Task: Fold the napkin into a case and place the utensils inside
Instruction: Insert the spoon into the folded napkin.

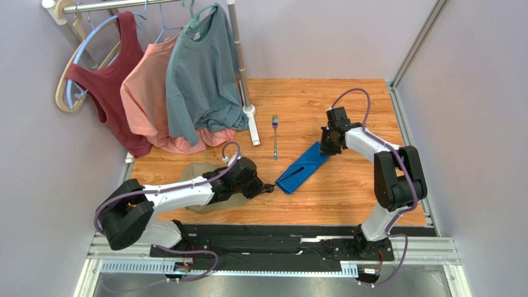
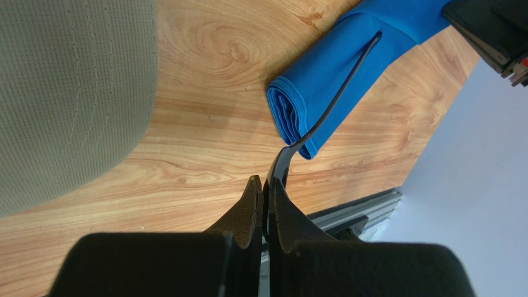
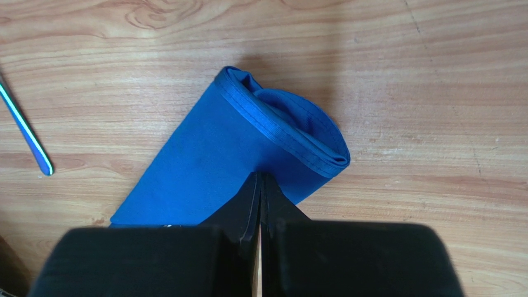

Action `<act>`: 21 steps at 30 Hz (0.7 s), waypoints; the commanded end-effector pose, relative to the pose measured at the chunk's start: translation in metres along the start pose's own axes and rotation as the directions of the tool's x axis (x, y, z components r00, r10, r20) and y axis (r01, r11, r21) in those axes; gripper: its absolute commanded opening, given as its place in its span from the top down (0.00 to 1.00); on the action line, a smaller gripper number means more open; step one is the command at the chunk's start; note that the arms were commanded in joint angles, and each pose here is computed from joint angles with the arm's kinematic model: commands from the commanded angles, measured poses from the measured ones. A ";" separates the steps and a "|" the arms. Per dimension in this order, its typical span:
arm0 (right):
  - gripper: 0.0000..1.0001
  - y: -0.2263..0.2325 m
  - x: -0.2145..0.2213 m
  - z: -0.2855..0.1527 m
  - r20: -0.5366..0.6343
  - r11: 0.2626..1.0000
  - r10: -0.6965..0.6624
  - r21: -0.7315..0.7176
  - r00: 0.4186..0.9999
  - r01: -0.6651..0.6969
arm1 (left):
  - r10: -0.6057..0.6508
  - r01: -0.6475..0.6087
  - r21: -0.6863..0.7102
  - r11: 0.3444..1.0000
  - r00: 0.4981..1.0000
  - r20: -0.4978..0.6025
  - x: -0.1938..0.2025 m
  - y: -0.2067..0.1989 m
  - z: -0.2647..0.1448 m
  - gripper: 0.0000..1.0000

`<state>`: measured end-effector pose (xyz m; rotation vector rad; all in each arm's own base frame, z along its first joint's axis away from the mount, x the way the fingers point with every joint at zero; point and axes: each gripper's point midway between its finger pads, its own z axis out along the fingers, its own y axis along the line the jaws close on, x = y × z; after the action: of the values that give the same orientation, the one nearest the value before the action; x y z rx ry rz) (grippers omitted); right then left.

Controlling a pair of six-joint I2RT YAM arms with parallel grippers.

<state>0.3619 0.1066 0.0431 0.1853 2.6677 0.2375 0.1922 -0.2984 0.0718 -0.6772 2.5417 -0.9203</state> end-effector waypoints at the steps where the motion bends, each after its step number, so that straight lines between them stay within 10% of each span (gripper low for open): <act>1: 1.00 -0.009 -0.008 0.005 0.057 0.998 0.031 0.044 0.998 -0.034 | -0.027 0.024 0.067 0.997 0.998 0.055 -0.006 -0.016 0.005 1.00; 21: 1.00 -0.023 -0.009 0.011 0.051 0.996 0.062 0.057 0.997 -0.064 | -0.022 0.017 0.083 0.996 0.998 0.057 -0.003 -0.020 0.018 1.00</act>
<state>0.3656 0.0836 0.0360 0.2693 2.6497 0.1625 0.1999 -0.3098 0.0634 -0.6996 2.4972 -0.9396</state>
